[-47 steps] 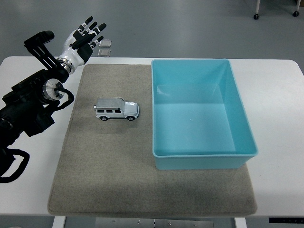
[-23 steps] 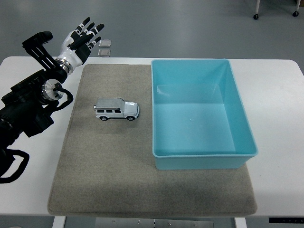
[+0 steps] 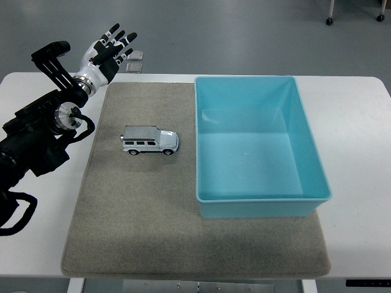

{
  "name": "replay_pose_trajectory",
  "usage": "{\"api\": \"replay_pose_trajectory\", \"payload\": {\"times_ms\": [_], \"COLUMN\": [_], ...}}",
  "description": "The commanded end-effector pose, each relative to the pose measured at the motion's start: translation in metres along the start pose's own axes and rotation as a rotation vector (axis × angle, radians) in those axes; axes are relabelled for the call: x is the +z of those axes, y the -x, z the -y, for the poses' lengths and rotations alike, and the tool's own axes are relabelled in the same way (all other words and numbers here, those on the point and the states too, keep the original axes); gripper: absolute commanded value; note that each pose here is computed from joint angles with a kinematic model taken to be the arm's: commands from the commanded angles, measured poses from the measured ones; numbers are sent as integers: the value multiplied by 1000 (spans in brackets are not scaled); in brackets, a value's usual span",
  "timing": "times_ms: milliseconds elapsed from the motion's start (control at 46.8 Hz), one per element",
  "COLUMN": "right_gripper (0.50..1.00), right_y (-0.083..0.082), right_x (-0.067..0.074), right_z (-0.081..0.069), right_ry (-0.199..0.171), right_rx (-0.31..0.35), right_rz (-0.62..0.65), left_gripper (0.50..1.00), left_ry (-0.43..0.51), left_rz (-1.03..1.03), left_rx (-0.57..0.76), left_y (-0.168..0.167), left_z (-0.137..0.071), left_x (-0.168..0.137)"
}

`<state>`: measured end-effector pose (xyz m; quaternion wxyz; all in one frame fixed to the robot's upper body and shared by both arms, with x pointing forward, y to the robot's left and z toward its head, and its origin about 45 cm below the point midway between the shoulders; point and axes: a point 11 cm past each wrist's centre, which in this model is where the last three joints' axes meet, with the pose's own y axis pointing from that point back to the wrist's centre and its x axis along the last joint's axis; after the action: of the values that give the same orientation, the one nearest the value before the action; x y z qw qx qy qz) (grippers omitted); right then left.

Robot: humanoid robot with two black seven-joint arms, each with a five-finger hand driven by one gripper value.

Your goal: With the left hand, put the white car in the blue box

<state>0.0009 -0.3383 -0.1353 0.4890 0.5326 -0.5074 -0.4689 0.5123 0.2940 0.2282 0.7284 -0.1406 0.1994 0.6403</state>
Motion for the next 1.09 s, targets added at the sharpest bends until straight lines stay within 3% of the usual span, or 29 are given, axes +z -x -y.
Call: {"api": "replay_pose_trajectory", "payload": {"times_ms": [0,427,769,1068], "right_gripper": [936,936,936,936], "right_y": [0,0,0,0], "right_x": [0,0,0,0], "right_z": [0,0,0,0], "right_ry": [1,1,1,1], "right_rx": [0,0,0,0], "right_rz": [1,-1,1,1], "left_gripper": [1000,1000,1000,1000], "left_ry": [0,-109,-225,-288], "left_rz": [5,201,631,840], "left_rx": [-2,-85,-221,-347], "left_y": [0,16,23,16], "left_z": [0,1,1,-2], "left_x": [1,-16,-17,26]}}
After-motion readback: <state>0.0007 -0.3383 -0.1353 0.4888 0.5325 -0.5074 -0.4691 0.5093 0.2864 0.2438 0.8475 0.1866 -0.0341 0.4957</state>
